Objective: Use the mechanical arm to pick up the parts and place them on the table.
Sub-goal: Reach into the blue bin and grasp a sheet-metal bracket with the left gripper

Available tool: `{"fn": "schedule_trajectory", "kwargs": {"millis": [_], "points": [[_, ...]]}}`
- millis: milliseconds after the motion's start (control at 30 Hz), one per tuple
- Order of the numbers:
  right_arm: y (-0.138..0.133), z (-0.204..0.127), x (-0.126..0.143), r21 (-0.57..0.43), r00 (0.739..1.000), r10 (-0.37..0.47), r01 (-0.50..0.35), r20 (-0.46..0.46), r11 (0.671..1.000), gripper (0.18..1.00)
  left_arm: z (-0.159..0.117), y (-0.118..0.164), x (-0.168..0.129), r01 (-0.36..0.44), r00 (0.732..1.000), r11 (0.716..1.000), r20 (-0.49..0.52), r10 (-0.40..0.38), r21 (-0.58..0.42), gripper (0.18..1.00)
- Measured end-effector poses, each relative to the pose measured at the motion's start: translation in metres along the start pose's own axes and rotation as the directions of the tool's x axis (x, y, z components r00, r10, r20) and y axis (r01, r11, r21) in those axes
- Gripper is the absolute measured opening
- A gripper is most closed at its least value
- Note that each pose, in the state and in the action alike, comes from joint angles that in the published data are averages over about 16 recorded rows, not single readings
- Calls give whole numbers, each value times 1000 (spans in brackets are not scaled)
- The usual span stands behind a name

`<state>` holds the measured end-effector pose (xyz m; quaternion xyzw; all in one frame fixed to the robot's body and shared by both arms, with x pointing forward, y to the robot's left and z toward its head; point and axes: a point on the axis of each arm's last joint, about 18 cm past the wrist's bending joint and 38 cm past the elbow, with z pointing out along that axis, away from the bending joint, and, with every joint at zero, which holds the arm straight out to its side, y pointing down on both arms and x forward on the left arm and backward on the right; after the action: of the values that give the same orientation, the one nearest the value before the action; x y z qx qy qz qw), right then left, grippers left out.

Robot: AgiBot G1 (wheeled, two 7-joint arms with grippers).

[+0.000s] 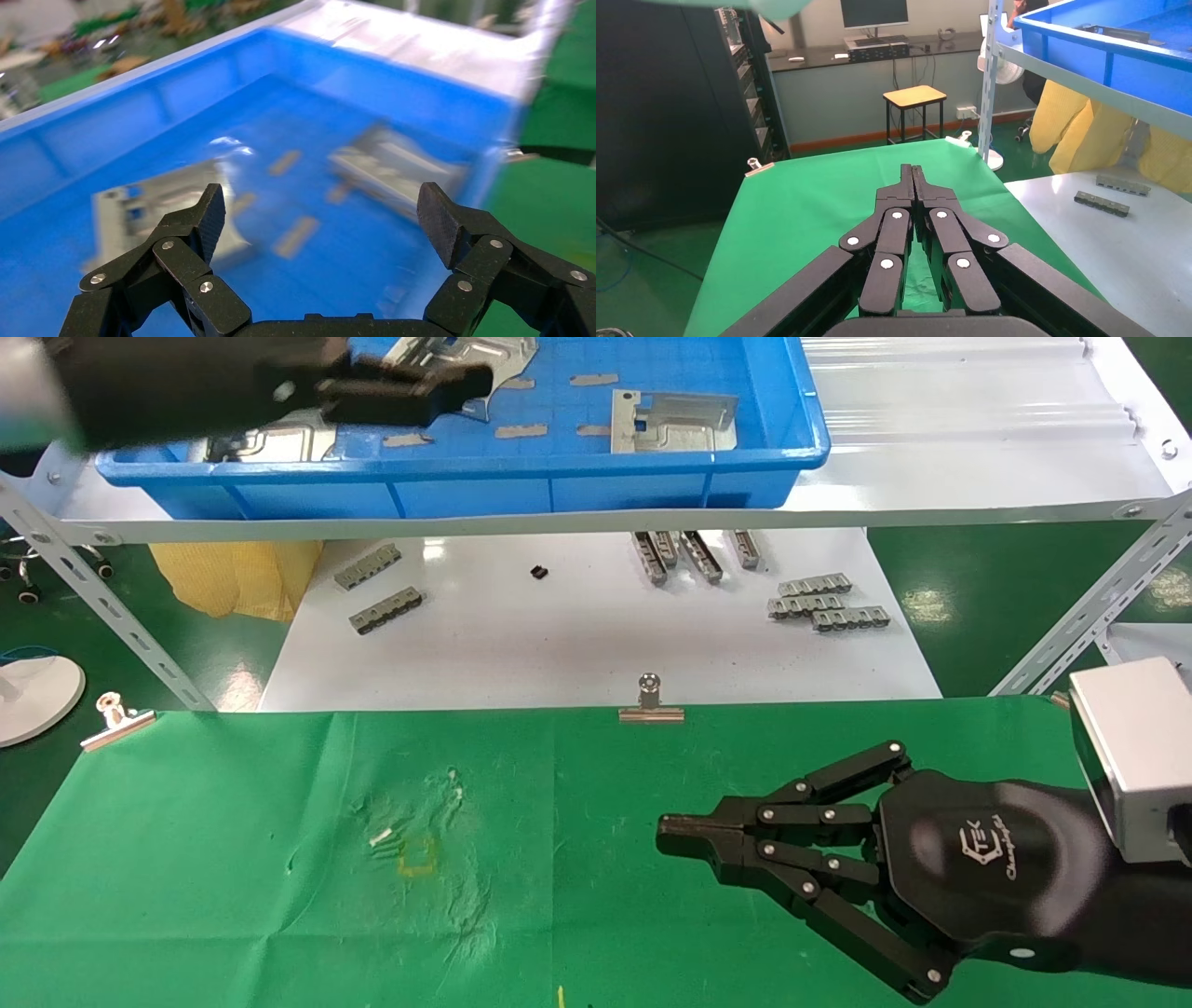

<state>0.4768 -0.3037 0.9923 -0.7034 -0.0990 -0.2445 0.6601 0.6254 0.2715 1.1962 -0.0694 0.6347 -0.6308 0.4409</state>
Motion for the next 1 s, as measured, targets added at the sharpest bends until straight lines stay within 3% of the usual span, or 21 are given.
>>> {"fn": "schedule_trajectory", "kwargs": {"millis": [233, 500, 700, 1000], "points": [[0, 0, 0, 0, 1000, 0, 0, 0, 1000, 195, 57, -16, -35, 50, 981, 995, 190, -34, -81, 1001], [0, 0, 0, 0, 1000, 0, 0, 0, 1000, 191, 86, -5, -51, 89, 938, 985, 346, -34, -145, 1001], [0, 0, 0, 0, 1000, 0, 0, 0, 1000, 195, 92, 7, -52, 99, 924, 979, 382, -24, -177, 993], [0, 0, 0, 0, 1000, 0, 0, 0, 1000, 230, 92, 14, -49, 90, 931, 972, 364, -4, -219, 947]]}}
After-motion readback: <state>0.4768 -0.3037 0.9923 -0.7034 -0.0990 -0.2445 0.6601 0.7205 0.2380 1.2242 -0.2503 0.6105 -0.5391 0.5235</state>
